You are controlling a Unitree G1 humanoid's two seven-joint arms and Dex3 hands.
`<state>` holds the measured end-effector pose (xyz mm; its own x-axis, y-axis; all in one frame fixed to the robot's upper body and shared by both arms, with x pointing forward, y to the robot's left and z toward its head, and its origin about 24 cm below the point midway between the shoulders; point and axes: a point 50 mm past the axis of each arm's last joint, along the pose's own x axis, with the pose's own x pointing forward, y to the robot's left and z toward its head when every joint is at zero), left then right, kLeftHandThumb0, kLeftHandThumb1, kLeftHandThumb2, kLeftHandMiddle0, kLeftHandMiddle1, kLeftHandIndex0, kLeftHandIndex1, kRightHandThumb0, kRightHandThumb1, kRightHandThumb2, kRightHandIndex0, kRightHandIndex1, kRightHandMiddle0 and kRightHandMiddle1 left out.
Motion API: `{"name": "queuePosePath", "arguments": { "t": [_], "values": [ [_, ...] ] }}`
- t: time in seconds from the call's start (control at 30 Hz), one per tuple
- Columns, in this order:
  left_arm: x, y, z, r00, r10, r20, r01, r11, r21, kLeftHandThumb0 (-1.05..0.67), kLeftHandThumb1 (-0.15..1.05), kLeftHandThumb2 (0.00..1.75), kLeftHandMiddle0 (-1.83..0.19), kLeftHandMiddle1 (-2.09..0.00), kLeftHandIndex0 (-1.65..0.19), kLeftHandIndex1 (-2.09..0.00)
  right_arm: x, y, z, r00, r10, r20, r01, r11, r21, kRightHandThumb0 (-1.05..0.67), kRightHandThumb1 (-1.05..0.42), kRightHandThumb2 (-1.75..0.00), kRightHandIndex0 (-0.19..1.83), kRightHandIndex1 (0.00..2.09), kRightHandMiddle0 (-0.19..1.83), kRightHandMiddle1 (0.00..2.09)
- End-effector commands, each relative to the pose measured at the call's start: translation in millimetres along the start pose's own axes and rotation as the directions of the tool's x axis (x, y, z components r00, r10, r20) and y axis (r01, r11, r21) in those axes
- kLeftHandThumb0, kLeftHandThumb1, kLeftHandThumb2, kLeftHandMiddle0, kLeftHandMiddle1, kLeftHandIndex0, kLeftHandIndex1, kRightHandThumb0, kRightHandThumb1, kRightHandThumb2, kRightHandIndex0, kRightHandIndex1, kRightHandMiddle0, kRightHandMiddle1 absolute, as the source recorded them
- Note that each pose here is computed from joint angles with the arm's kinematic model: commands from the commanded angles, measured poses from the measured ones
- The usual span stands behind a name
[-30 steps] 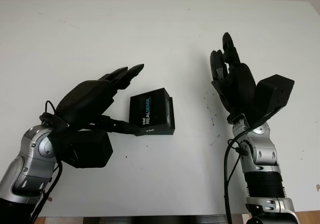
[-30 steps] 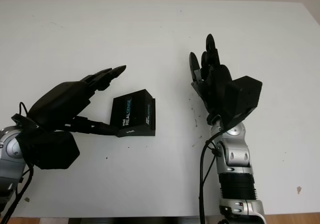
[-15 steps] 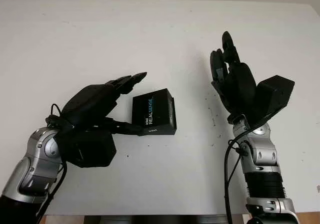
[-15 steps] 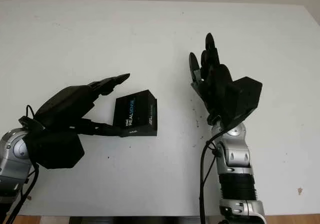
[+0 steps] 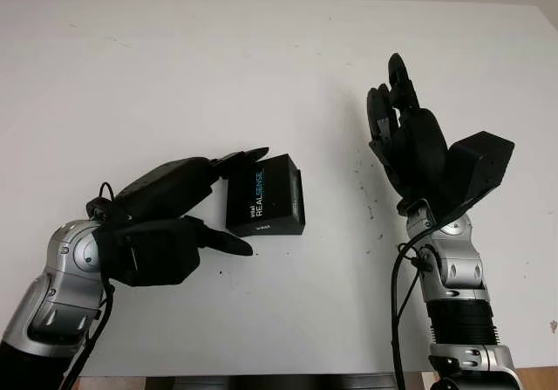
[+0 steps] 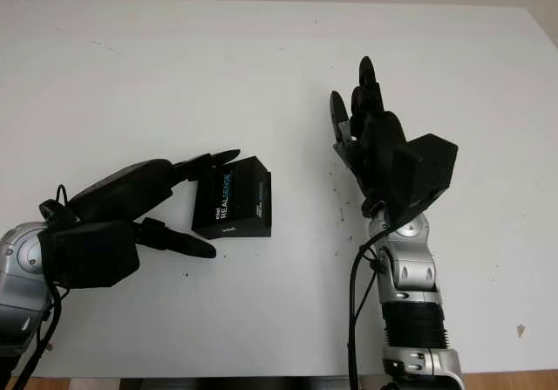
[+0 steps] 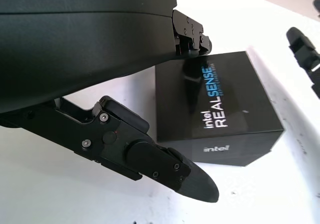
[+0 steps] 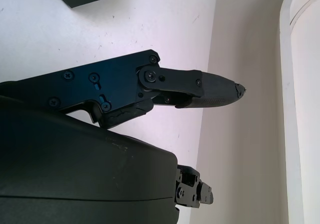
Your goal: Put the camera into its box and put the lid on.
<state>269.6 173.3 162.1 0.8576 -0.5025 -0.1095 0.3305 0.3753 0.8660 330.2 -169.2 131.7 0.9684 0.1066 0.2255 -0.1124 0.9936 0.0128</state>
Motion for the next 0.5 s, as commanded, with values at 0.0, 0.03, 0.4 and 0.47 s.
{"name": "queuePosePath", "arguments": {
  "t": [0.0,0.03,0.4,0.47],
  "values": [
    [0.6,2.1,4.6,1.000,0.011,0.014,-0.011,1.000,0.027,-0.72,0.85,0.06,-0.10,-0.04,-0.06,-0.08,0,-3,2.8,1.000,-0.006,0.011,0.006,1.000,0.002,-0.66,-1.05,-0.45,-0.15,0.06,-0.11,0.05],
    [1.6,0.8,4.3,1.000,0.018,0.014,-0.019,1.000,0.025,-0.71,0.85,0.06,-0.12,-0.05,-0.07,-0.09,0,-2,2.7,1.000,-0.005,0.012,0.005,1.000,0.004,-0.65,-1.05,-0.45,-0.15,0.06,-0.11,0.05],
    [8.3,-10.2,-0.5,0.976,0.213,0.044,-0.215,0.976,0.043,-0.51,1.00,0.05,-0.23,-0.89,-0.31,-0.33,-1,-3,2.5,1.000,-0.007,0.010,0.007,1.000,-0.007,-0.65,-1.05,-0.46,-0.15,0.05,-0.11,0.05],
    [9.2,-10.6,-0.6,0.972,0.227,0.051,-0.230,0.972,0.051,-0.45,1.00,0.05,-0.15,-1.22,-0.28,-0.48,-2,-3,2.4,1.000,-0.004,0.011,0.004,1.000,-0.007,-0.65,-1.05,-0.47,-0.16,0.05,-0.11,0.05]
  ]
}}
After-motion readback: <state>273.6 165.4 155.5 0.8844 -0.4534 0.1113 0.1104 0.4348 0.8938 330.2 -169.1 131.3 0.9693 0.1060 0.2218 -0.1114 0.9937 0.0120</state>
